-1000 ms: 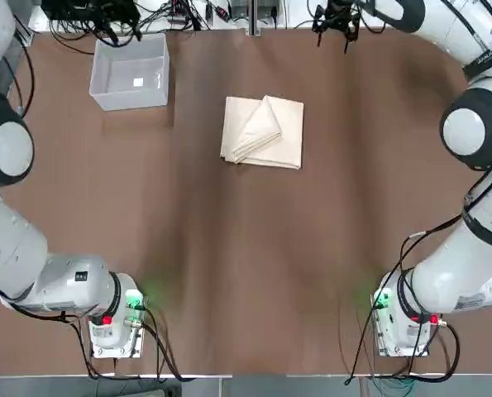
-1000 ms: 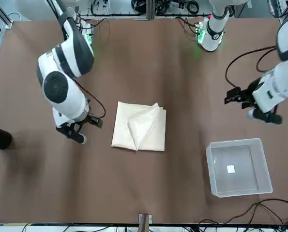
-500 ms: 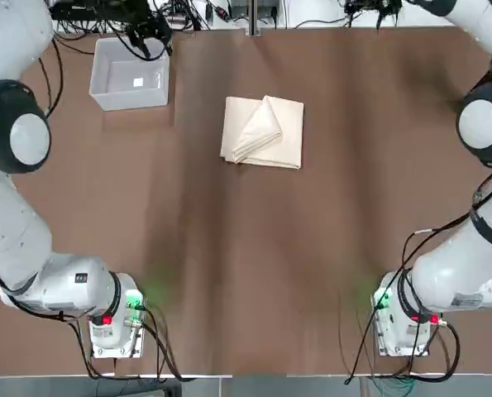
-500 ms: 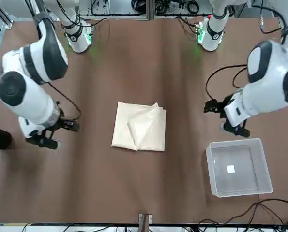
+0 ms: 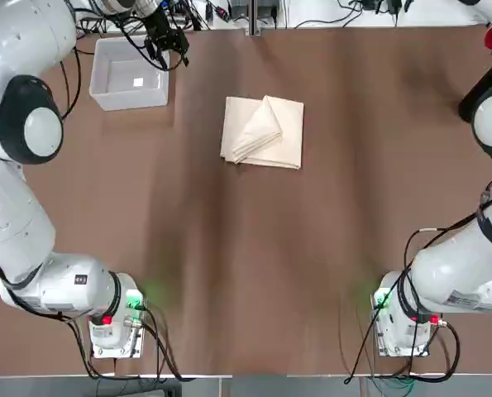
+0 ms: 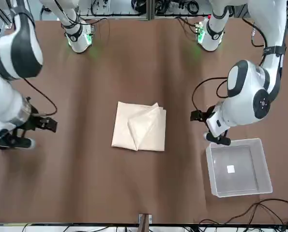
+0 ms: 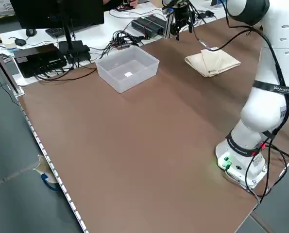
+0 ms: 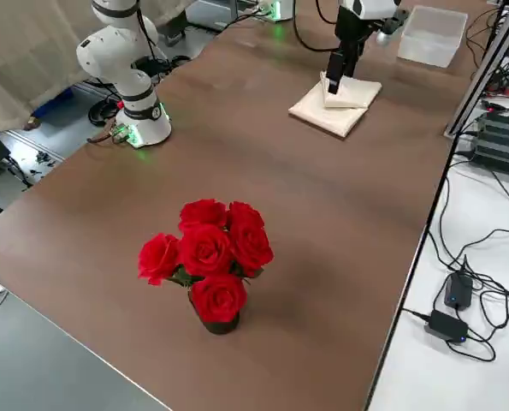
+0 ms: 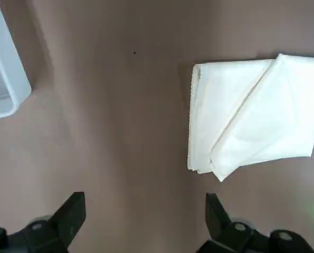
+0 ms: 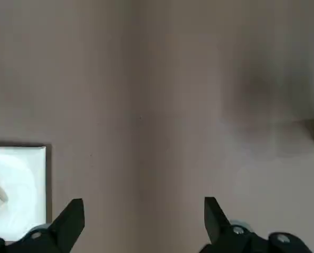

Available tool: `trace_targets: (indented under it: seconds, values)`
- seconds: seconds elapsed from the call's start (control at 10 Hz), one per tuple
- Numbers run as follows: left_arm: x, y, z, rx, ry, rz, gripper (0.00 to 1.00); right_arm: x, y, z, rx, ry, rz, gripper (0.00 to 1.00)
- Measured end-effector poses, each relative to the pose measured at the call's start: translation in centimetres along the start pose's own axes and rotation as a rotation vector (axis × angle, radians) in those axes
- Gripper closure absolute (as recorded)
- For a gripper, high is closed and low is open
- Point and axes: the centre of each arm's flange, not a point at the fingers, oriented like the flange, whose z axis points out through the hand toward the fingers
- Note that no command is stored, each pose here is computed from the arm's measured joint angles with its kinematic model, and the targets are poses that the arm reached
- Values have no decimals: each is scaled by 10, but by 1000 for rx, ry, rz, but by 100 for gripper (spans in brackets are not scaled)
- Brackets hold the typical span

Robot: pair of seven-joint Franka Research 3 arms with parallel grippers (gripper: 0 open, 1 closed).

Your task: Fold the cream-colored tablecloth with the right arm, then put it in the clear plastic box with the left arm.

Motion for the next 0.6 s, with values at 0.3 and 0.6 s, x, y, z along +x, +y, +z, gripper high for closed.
trace_targets:
  seconds: [0.3,0.6]
  values:
    - [19,-7,50,-21,-19,-10,0,-10,37,-35,-17,44,4,0]
    - [32,1,101,-42,-18,-2,0,-22,59,-54,-35,60,9,0]
